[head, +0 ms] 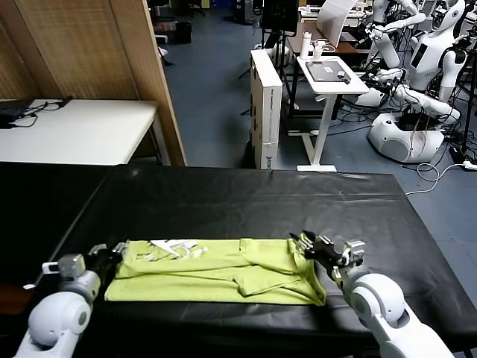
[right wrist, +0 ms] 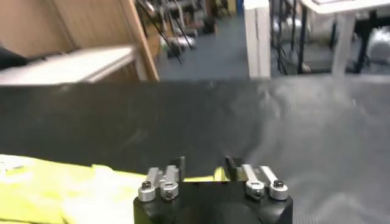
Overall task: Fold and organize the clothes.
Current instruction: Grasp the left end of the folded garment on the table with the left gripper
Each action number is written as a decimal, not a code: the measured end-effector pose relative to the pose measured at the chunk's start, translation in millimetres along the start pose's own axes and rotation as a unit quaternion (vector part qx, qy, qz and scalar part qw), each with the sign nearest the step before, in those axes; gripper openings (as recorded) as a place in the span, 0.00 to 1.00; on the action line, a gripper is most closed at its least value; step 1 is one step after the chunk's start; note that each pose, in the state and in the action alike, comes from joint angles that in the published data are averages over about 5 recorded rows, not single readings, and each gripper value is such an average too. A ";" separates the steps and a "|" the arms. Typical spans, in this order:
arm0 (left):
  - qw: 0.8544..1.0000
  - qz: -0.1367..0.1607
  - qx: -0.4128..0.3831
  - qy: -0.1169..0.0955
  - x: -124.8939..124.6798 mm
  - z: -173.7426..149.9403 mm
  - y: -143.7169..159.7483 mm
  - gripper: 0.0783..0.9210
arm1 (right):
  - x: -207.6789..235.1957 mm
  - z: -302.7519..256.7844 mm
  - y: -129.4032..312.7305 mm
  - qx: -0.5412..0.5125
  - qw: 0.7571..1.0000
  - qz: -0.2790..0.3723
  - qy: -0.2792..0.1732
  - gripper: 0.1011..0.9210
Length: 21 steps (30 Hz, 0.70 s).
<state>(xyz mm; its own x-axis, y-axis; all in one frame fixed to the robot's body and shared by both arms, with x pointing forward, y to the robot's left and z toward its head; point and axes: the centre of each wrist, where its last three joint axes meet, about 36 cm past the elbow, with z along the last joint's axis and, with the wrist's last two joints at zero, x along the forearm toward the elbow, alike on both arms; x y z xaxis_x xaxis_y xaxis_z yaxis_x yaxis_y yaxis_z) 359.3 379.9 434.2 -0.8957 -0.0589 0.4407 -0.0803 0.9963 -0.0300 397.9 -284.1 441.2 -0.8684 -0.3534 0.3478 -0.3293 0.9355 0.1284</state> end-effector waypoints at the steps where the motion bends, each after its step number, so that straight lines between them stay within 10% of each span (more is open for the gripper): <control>1: 1.000 0.002 0.004 0.006 2.4 -2.3 3.1 0.64 | 2.4 -1.3 -0.5 0.003 1.000 -0.001 -0.007 0.90; 7: 0.996 0.056 0.049 0.053 22.6 -16.7 24.7 0.96 | 24.1 -7.8 -3.1 0.021 0.998 -0.009 -0.057 0.98; 21: 0.978 0.124 0.134 0.105 43.4 -8.6 73.0 0.98 | 62.0 -2.5 -8.7 0.022 0.997 0.009 -0.076 0.98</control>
<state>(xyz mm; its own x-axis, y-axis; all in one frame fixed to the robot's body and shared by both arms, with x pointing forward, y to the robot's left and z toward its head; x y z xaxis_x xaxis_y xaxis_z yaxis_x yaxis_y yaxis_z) 318.4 450.6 458.9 -0.7950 0.2247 0.5635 -0.0087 0.9246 -0.3809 347.9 -314.2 464.0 -0.9196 -0.3355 0.2042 -0.3257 0.9420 0.0810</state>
